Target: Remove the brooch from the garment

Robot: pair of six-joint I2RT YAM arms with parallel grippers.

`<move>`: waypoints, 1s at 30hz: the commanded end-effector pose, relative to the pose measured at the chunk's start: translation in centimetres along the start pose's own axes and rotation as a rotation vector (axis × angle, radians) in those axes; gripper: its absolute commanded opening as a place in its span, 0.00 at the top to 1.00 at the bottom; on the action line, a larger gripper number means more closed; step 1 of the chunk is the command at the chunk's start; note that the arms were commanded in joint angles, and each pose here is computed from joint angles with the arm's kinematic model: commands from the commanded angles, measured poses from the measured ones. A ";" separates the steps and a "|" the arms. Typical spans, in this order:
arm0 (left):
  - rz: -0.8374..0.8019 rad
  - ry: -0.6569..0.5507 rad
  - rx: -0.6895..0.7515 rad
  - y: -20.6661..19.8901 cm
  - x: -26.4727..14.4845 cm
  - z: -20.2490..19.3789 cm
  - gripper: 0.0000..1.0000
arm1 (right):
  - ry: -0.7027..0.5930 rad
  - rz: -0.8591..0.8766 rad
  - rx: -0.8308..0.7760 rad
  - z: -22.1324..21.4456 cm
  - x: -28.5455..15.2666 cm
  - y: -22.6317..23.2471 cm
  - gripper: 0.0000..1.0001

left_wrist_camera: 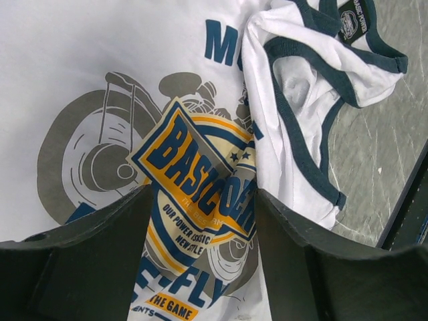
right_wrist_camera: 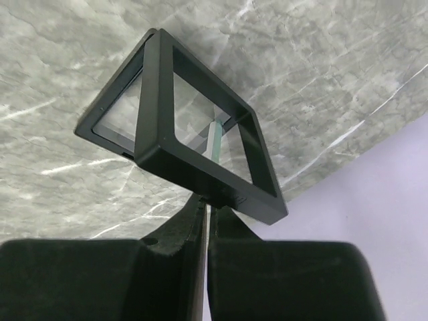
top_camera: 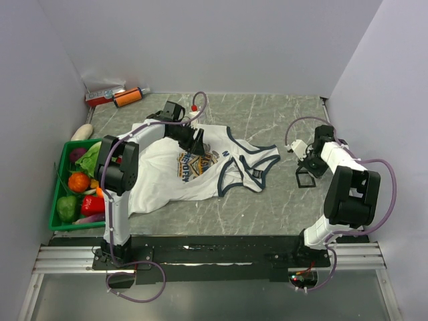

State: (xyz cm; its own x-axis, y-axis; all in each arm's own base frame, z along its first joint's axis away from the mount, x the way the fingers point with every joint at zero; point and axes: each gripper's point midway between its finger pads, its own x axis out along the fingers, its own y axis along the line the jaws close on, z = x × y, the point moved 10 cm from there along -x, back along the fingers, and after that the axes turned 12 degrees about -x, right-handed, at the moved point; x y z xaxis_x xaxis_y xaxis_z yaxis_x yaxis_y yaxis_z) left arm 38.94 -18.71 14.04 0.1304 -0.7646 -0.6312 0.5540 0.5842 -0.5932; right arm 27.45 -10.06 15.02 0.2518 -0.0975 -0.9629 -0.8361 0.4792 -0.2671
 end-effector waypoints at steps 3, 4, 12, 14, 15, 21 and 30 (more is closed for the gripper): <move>-0.013 -0.023 0.017 -0.7 -0.3 0.6 0.32 | -0.015 -0.026 0.004 1.2 0.2 -0.5 1.00; -0.011 -0.023 0.017 -0.7 -0.3 0.6 0.32 | -0.015 -0.022 0.001 1.3 0.3 -0.4 1.00; -0.008 -0.020 0.017 -0.8 -0.3 0.5 0.32 | -0.016 0.002 -0.019 2.1 0.8 0.2 0.98; -0.008 -0.021 0.018 -0.9 -0.3 0.5 0.32 | -0.016 0.001 -0.026 2.3 0.9 0.4 0.96; -0.009 -0.020 0.019 -0.9 -0.2 0.5 0.32 | -0.013 0.006 -0.028 2.2 1.0 0.6 0.96; -0.010 -0.019 0.020 -1.0 -0.2 0.5 0.32 | -0.024 0.037 -0.009 2.7 0.9 1.4 0.84; -0.017 -0.020 0.020 -1.0 -0.1 0.5 0.32 | -0.064 0.063 0.041 3.0 0.4 2.3 0.53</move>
State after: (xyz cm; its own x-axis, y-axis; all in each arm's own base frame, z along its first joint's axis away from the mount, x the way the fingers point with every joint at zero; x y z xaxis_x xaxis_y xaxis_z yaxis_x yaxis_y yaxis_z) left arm 38.82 -18.95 14.03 0.1283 -0.7626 -0.6340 0.5515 0.5862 -0.5935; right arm 27.52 -6.86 13.57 0.2165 -0.0387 -0.9755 -0.8441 0.4947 -0.2070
